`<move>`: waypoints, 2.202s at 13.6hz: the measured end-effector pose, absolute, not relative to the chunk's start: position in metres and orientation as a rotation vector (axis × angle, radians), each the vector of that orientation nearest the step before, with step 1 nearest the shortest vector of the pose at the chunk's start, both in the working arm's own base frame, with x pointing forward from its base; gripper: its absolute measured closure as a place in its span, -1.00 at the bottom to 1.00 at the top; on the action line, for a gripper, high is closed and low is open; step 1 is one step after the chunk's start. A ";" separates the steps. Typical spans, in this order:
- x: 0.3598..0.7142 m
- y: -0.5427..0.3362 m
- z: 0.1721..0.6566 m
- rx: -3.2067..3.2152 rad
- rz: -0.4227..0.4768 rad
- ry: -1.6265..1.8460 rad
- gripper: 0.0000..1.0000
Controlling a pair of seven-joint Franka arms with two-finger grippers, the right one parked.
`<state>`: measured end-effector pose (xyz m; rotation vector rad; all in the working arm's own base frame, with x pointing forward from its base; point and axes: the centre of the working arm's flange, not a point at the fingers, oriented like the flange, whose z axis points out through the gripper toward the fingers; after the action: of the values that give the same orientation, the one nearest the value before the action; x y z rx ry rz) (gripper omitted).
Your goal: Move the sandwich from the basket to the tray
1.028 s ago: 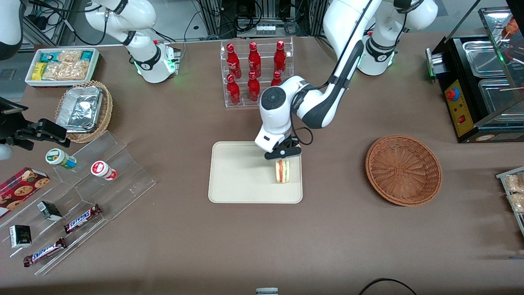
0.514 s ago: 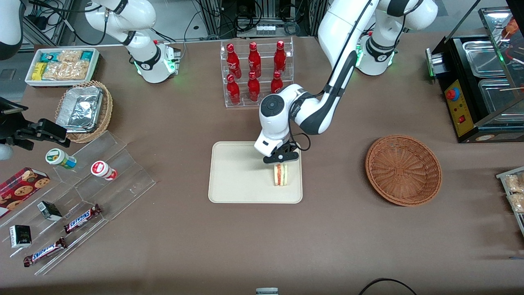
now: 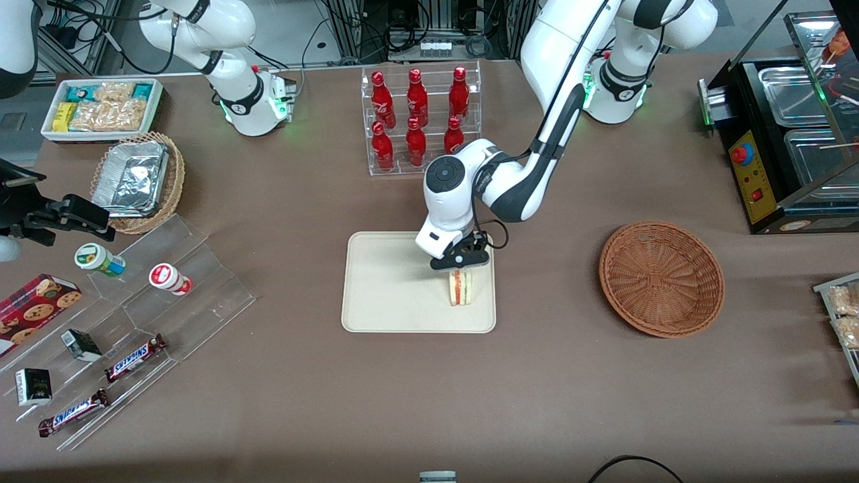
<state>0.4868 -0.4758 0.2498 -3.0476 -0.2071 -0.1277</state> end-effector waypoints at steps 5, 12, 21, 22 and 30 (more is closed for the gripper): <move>0.500 -0.416 0.422 -3.005 -0.086 -0.372 -1.00; 0.513 -0.275 0.550 -3.025 -0.075 -0.449 -1.00; 0.486 -0.055 0.606 -3.140 -0.078 -0.323 -1.00; 0.482 -0.046 0.607 -3.146 -0.079 -0.333 -1.00; 0.483 -0.002 0.625 -3.156 -0.135 -0.411 -1.00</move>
<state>0.4833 -0.0024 0.6250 -3.1563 -0.4106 -0.1353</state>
